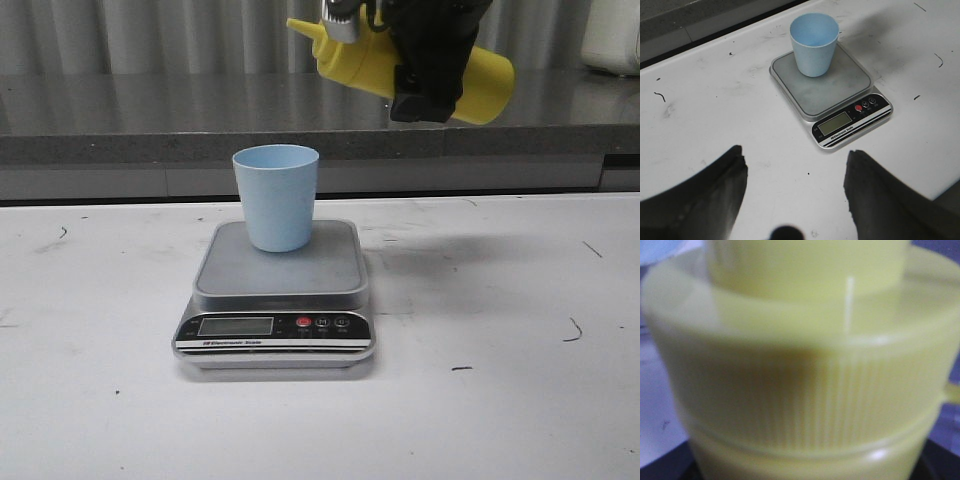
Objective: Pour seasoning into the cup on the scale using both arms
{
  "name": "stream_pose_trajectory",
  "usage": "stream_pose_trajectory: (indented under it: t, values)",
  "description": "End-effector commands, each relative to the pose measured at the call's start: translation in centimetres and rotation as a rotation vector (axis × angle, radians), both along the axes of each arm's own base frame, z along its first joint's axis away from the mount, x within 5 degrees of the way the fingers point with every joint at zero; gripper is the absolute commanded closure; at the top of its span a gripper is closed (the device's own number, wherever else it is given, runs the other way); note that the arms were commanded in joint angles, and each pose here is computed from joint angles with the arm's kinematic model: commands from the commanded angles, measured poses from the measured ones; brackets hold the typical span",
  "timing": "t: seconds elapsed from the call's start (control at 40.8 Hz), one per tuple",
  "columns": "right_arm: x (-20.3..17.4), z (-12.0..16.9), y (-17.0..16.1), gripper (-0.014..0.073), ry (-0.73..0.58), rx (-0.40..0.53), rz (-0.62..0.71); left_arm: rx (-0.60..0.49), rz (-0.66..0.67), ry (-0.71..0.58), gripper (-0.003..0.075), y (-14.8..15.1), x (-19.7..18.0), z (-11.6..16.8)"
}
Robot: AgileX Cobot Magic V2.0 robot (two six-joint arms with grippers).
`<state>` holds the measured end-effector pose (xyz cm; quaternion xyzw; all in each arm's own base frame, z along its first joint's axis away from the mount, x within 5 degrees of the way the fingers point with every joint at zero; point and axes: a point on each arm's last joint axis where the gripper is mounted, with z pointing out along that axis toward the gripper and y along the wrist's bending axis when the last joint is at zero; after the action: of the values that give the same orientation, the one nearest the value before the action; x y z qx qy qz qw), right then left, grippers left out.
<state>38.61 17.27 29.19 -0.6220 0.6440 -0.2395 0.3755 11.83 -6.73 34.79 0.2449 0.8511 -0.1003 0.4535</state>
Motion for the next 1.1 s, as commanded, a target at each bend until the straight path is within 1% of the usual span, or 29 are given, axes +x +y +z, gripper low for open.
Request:
stream_pose_trajectory:
  t: [0.0, 0.073, 0.122, 0.245, 0.392, 0.465, 0.637, 0.882, 1.078]
  values:
    - [-0.2, 4.1, 0.0, 0.0278, -0.189, -0.084, 0.051, -0.057, -0.012, -0.084, 0.0299, -0.3, 0.1, 1.4]
    - [-0.2, 4.0, 0.1, 0.0278, -0.211, -0.183, 0.063, -0.057, -0.012, -0.084, 0.0299, -0.3, 0.1, 1.4]
    - [-0.1, 3.9, 0.0, 0.0278, -0.223, -0.219, 0.061, -0.057, -0.012, -0.084, 0.0299, -0.3, 0.1, 1.4]
    - [-0.1, 4.2, 0.4, 0.0278, -0.263, -0.237, 0.055, -0.057, -0.012, -0.084, 0.0299, -0.3, 0.1, 1.4]
    - [-0.5, 4.6, 1.1, 0.0278, -0.321, -0.346, 0.092, -0.057, -0.012, -0.084, 0.0299, -0.3, 0.1, 1.4]
    - [-0.6, 4.7, 1.5, 0.0278, -0.343, -0.379, 0.107, -0.057, -0.012, -0.084, 0.0299, -0.3, 0.1, 1.4]
    - [-1.1, 4.9, 2.1, 0.0278, -0.362, -0.397, 0.081, -0.057, -0.012, -0.084, 0.0299, -0.3, 0.1, 1.4]
    - [-1.1, 5.1, 1.7, 0.0278, -0.365, -0.442, 0.040, -0.057, -0.012, -0.084, 0.0299, -0.3, 0.1, 1.4]
    - [-1.1, 5.1, 1.6, 0.0278, -0.363, -0.447, 0.034, -0.057, -0.012, -0.084, 0.0299, -0.3, 0.1, 1.4]
